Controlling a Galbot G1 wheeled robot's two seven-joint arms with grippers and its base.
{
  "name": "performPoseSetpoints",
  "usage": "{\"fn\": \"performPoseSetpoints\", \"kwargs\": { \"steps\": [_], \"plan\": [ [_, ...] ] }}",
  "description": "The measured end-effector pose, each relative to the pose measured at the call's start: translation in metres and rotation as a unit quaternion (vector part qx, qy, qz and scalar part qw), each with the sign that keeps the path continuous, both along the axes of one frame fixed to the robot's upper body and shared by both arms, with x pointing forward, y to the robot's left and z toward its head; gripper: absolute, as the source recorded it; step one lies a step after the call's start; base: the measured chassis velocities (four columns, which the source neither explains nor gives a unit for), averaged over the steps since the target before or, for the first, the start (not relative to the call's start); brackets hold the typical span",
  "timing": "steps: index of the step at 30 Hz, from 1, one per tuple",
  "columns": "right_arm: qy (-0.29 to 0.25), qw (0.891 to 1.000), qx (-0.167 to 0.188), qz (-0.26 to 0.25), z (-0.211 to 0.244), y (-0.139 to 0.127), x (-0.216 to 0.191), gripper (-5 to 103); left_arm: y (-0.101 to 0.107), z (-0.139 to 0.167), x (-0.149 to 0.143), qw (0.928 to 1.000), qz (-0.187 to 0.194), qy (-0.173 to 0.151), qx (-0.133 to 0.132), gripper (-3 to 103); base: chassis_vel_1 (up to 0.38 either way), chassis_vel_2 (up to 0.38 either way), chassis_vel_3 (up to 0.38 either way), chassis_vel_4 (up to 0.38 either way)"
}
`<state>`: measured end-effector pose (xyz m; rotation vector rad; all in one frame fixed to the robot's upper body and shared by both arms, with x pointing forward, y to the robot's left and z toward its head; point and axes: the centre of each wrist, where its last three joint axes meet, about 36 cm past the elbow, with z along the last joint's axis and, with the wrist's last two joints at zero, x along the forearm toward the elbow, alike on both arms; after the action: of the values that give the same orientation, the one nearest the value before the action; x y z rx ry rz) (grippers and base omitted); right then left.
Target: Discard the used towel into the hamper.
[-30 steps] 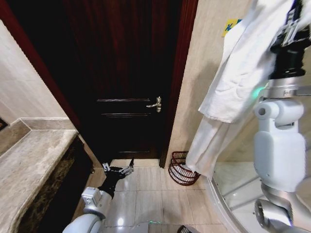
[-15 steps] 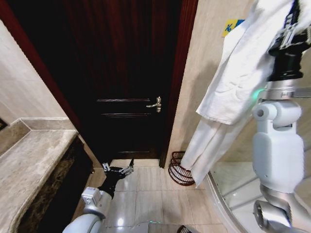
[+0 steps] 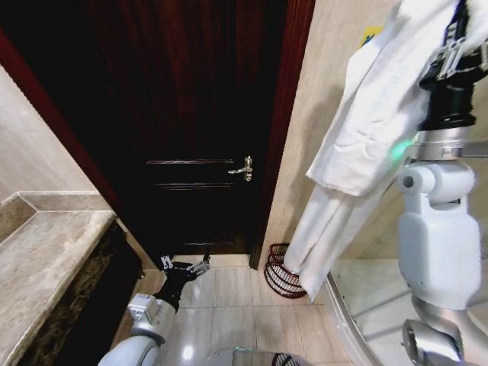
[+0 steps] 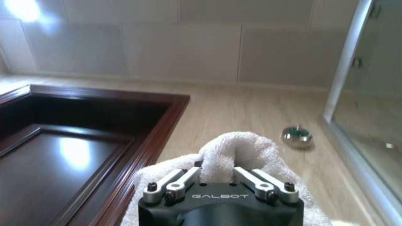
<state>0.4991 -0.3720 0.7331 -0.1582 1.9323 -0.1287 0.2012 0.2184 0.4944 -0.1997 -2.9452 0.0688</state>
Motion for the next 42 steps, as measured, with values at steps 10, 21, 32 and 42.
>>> {"fn": "performPoseSetpoints", "kwargs": {
  "steps": [10,21,32,42],
  "plan": [
    [0.009,1.0,0.012,0.01,-0.018,0.004,0.014,9,0.0,0.0,0.0,1.0,0.0,0.0,0.0,100,0.0,0.0,0.0,0.0],
    [0.031,0.999,0.03,0.003,-0.066,-0.001,0.019,9,0.0,0.0,0.0,1.0,0.0,0.0,0.0,100,0.0,0.0,0.0,0.0],
    [0.066,0.997,0.042,-0.003,-0.121,-0.006,0.004,9,0.0,0.0,0.0,1.0,0.0,0.0,0.0,100,0.0,0.0,0.0,0.0],
    [0.099,0.994,0.045,-0.002,-0.169,0.0,-0.01,9,0.0,0.0,0.0,1.0,0.0,0.0,0.0,100,0.0,0.0,0.0,0.0]
  ]
}}
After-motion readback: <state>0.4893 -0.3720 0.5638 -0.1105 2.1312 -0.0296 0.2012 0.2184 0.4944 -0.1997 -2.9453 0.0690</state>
